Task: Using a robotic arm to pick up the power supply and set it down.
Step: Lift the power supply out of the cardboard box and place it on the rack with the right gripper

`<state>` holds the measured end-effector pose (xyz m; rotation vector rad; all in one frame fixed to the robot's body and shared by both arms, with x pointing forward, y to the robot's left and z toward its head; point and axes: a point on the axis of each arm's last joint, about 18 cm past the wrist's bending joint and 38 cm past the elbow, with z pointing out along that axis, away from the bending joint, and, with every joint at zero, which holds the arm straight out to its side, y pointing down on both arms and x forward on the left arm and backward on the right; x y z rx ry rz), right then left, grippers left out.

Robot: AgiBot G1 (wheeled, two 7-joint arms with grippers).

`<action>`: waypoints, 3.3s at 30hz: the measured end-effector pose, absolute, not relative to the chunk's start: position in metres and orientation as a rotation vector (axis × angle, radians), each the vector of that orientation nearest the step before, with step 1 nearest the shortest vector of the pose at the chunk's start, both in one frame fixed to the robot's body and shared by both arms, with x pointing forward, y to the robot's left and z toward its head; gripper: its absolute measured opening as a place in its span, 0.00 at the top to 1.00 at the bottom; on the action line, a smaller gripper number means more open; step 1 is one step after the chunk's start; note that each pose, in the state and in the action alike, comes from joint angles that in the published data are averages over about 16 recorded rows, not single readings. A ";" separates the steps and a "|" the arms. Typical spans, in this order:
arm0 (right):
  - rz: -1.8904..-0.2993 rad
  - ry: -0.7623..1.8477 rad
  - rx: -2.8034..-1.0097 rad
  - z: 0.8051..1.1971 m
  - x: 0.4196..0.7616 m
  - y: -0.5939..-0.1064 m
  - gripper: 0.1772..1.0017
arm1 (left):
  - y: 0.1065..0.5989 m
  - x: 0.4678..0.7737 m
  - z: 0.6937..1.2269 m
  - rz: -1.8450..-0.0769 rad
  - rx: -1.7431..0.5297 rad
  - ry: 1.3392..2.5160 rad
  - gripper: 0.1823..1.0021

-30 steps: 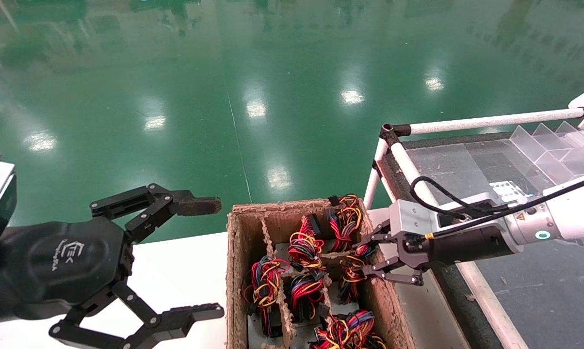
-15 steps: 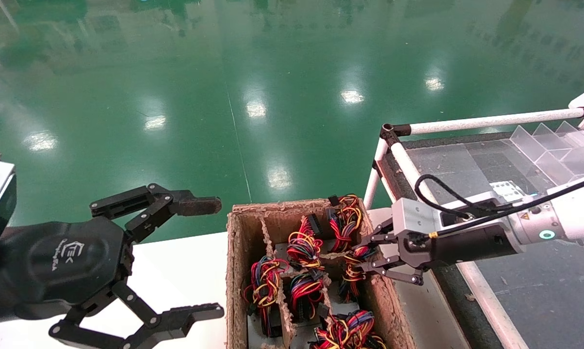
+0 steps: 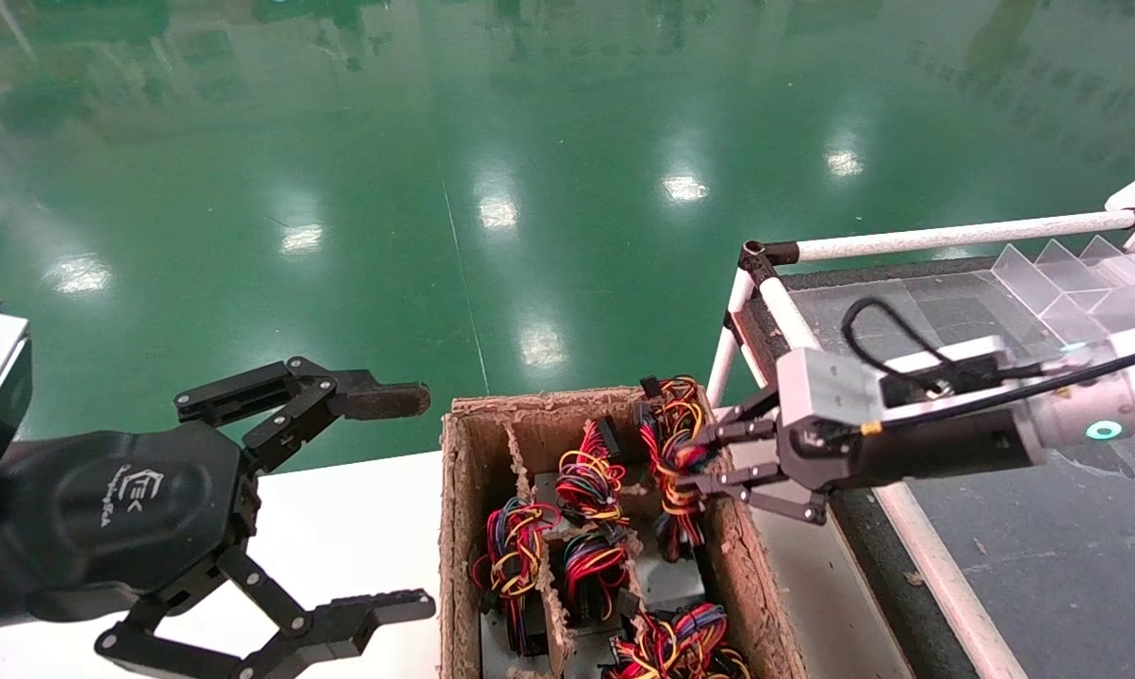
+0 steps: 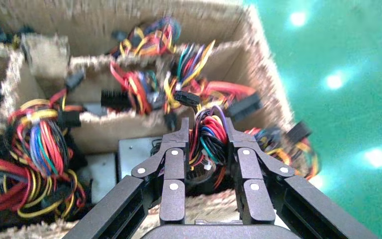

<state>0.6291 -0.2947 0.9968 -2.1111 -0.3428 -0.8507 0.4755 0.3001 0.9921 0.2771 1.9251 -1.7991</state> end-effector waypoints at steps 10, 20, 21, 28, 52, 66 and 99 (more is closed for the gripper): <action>-0.920 -0.385 -1.985 1.039 0.598 -0.297 0.83 | 0.300 0.475 0.992 -1.799 0.277 1.925 0.00; -1.069 -0.412 -1.824 1.099 0.563 -0.311 0.84 | 0.300 0.475 0.992 -1.799 0.277 1.925 0.00; -1.089 -0.413 -1.809 1.106 0.560 -0.313 0.84 | 0.300 0.475 0.992 -1.799 0.277 1.925 0.00; -1.248 -0.397 -1.725 1.144 0.551 -0.332 0.84 | 0.300 0.475 0.992 -1.799 0.277 1.925 0.00; -1.560 0.226 -1.659 1.147 0.627 -0.461 0.85 | 0.300 0.475 0.992 -1.799 0.277 1.925 0.00; -1.561 0.406 -1.646 1.120 0.669 -0.460 0.85 | 0.300 0.475 0.992 -1.799 0.277 1.925 0.00; -1.480 0.382 -1.600 1.110 0.714 -0.386 0.85 | 0.300 0.475 0.992 -1.799 0.277 1.925 0.00</action>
